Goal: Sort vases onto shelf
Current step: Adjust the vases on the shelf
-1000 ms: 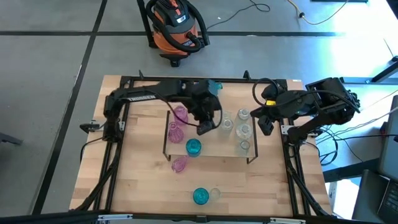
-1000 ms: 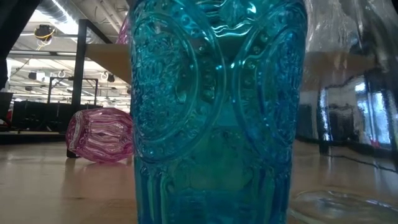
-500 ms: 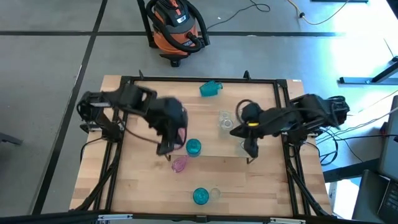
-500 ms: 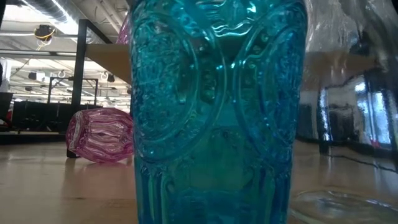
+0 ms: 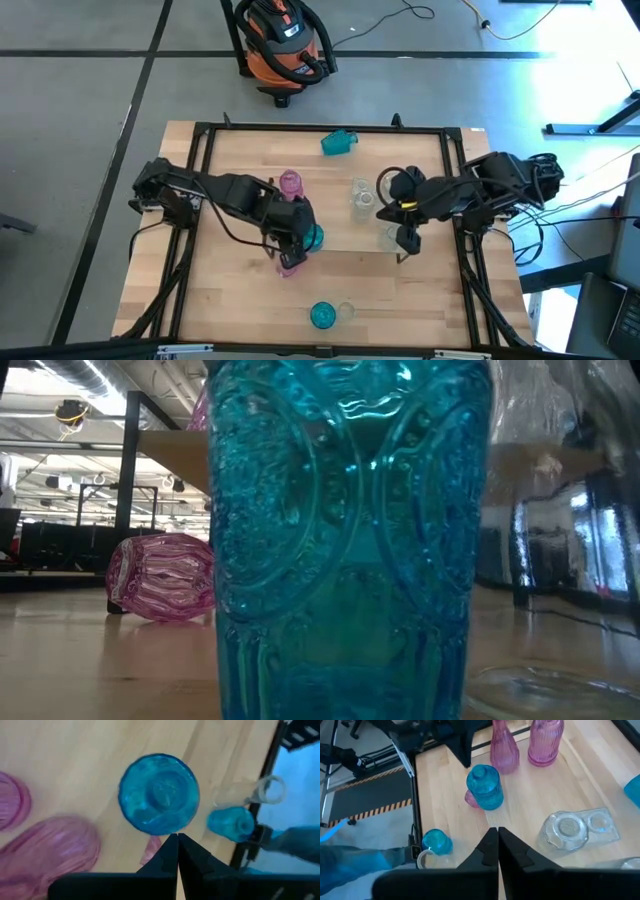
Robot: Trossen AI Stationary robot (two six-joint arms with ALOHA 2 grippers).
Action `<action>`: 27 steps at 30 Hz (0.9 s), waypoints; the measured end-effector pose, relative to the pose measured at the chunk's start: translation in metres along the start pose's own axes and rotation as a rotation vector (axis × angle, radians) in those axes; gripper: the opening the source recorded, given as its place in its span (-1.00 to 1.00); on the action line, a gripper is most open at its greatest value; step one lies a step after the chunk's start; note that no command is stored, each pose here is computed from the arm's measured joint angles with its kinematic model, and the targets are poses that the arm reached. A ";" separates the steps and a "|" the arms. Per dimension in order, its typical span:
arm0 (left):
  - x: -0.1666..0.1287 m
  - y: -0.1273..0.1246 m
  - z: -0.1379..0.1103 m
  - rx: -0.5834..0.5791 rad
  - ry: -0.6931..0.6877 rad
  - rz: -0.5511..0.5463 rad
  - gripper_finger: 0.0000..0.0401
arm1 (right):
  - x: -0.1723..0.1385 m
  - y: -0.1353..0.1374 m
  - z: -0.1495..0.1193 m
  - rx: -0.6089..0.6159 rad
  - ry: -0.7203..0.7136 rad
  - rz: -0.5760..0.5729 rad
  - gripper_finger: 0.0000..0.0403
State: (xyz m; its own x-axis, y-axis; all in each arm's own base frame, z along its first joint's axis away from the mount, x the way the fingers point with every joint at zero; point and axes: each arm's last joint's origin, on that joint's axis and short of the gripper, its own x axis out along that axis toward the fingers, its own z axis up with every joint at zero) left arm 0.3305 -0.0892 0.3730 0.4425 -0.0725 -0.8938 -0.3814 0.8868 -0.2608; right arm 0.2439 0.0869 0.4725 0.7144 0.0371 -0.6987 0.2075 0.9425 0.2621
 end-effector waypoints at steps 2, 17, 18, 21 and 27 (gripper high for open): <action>0.008 0.000 -0.001 -0.018 0.001 0.002 -1.00 | -0.004 -0.001 0.000 -0.009 -0.008 0.005 -1.00; 0.016 0.006 0.002 -0.051 -0.029 0.048 -1.00 | -0.027 -0.005 -0.007 -0.004 -0.039 0.026 -1.00; 0.014 0.005 0.003 -0.052 -0.029 0.041 -1.00 | -0.026 -0.004 -0.007 0.006 -0.036 0.026 -1.00; 0.000 0.002 0.006 -0.056 -0.063 0.011 -1.00 | -0.026 -0.004 -0.006 0.013 -0.041 0.028 -1.00; -0.050 -0.002 0.004 -0.067 -0.143 0.001 -1.00 | -0.018 0.001 -0.001 0.006 -0.091 0.051 -1.00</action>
State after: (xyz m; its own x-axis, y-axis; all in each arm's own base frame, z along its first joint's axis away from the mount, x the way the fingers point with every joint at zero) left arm 0.3120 -0.0857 0.4198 0.5510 -0.0014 -0.8345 -0.4332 0.8542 -0.2875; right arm 0.2304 0.0876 0.4851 0.7816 0.0542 -0.6214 0.1733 0.9381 0.2998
